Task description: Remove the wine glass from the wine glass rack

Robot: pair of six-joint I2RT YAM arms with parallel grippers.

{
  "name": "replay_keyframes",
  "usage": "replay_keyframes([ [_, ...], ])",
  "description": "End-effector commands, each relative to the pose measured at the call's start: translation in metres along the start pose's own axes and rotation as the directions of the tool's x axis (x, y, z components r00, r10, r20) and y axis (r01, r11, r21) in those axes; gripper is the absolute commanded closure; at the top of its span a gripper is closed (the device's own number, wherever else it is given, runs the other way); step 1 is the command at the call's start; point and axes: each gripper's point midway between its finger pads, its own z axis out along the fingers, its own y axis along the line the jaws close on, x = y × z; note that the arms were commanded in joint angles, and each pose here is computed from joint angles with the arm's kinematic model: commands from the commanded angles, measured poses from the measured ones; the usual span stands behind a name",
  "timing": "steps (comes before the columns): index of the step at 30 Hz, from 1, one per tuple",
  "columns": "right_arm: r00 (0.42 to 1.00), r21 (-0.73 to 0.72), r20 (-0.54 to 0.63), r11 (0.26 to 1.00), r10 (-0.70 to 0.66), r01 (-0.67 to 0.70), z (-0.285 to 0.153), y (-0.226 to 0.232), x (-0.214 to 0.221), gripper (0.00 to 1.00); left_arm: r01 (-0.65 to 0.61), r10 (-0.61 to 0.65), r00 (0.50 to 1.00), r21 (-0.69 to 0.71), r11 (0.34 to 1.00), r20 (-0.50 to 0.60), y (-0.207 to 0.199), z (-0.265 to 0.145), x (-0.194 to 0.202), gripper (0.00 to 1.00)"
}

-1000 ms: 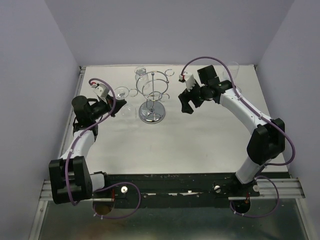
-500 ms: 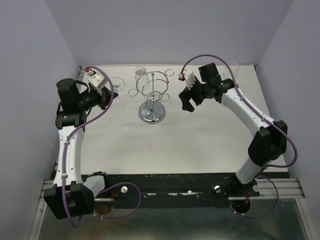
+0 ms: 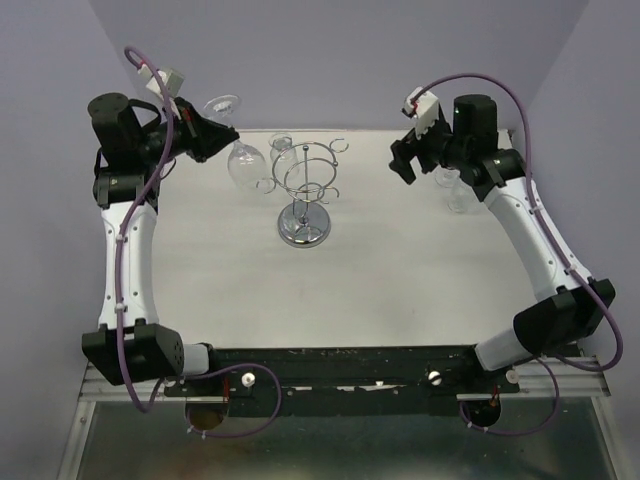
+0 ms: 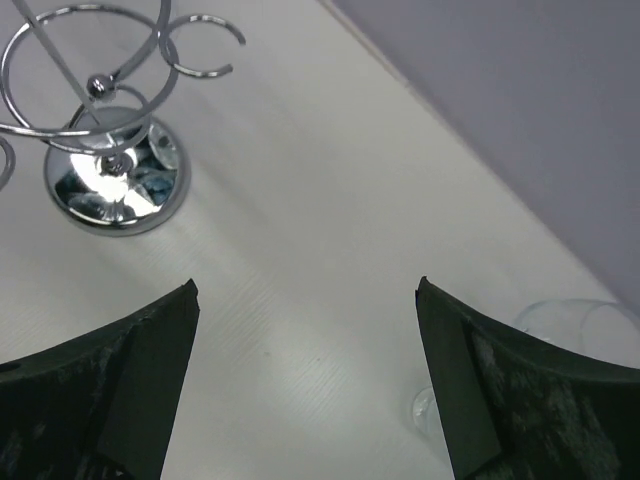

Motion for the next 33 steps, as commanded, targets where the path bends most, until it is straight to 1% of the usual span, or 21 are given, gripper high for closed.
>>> replay_keyframes([
  [1, 0.936, 0.195, 0.278, 0.967, -0.216, 0.165, -0.039, -0.026, -0.083, 0.04, 0.291, -0.293, 0.956, 0.075, 0.954, 0.029, 0.001, 0.018, -0.036, 1.0],
  [2, 0.901, 0.234, 0.341, 0.952, -0.269, 0.195, -0.047, -0.028, -0.099, 0.04, 0.347, -0.35, 0.936, 0.08, 0.934, 0.031, 0.005, 0.021, -0.04, 1.0],
  [3, 0.869, 0.247, 0.382, 0.94, -0.316, 0.233, -0.049, -0.025, -0.107, 0.04, 0.438, -0.44, 0.898, 0.077, 0.896, 0.022, 0.01, 0.026, -0.04, 1.0],
  [4, 0.837, 0.26, 0.413, 0.927, -0.36, 0.271, -0.053, -0.021, -0.116, 0.04, 0.475, -0.476, 0.879, 0.054, 0.878, 0.019, 0.017, 0.029, -0.039, 1.0],
  [5, 0.806, 0.278, 0.431, 0.91, -0.405, 0.308, -0.054, -0.017, -0.123, 0.05, 0.489, -0.49, 0.871, 0.038, 0.871, 0.026, 0.023, 0.032, -0.039, 1.0],
  [8, 0.717, 0.315, 0.443, 0.842, -0.538, 0.437, -0.046, 0.005, -0.135, 0.06, 0.52, -0.521, 0.853, 0.05, 0.853, 0.032, 0.03, 0.038, -0.041, 1.0],
  [10, 0.626, 0.37, 0.443, 0.767, -0.642, 0.524, -0.039, 0.021, -0.144, 0.06, 0.562, -0.563, 0.826, 0.05, 0.826, 0.029, 0.035, 0.042, -0.041, 1.0],
  [11, 0.589, 0.377, 0.438, 0.733, -0.679, 0.565, -0.034, 0.029, -0.144, 0.06, 0.594, -0.595, 0.803, 0.043, 0.803, 0.034, 0.039, 0.045, -0.041, 1.0],
  [12, 0.539, 0.391, 0.434, 0.69, -0.722, 0.609, -0.029, 0.038, -0.144, 0.06, 0.625, -0.626, 0.779, 0.035, 0.78, 0.04, 0.043, 0.047, -0.041, 1.0],
  [15, 0.407, 0.45, 0.441, 0.59, -0.8, 0.67, -0.023, 0.061, -0.149, 0.06, 0.694, -0.695, 0.717, 0.034, 0.719, 0.063, 0.047, 0.049, -0.04, 1.0],
  [17, 0.327, 0.472, 0.459, 0.539, -0.826, 0.698, -0.02, 0.077, -0.15, 0.05, 0.748, -0.749, 0.659, 0.036, 0.662, 0.07, 0.049, 0.049, -0.037, 1.0],
  [21, 0.208, 0.495, 0.488, 0.465, -0.848, 0.734, -0.009, 0.109, -0.15, 0.03, 0.838, -0.839, 0.538, 0.054, 0.543, 0.077, 0.052, 0.051, -0.033, 1.0],
  [22, 0.182, 0.501, 0.492, 0.448, -0.851, 0.741, -0.006, 0.116, -0.15, 0.03, 0.857, -0.858, 0.509, 0.056, 0.513, 0.074, 0.052, 0.052, -0.032, 1.0],
  [23, 0.158, 0.514, 0.497, 0.436, -0.853, 0.739, -0.004, 0.123, -0.152, 0.02, 0.868, -0.869, 0.489, 0.061, 0.493, 0.073, 0.053, 0.052, -0.032, 1.0],
  [27, 0.098, 0.552, 0.507, 0.409, -0.857, 0.727, 0.004, 0.143, -0.16, 0.0, 0.914, -0.916, 0.396, 0.064, 0.4, 0.07, 0.055, 0.054, -0.03, 1.0],
  [30, 0.077, 0.552, 0.508, 0.393, -0.858, 0.736, 0.014, 0.157, -0.164, 0.0, 0.932, -0.935, 0.353, 0.074, 0.355, 0.04, 0.05, 0.058, -0.03, 1.0],
  [33, 0.062, 0.534, 0.512, 0.374, -0.857, 0.759, 0.024, 0.168, -0.161, 0.0, 0.939, -0.943, 0.334, 0.079, 0.334, 0.016, 0.041, 0.06, -0.03, 1.0],
])
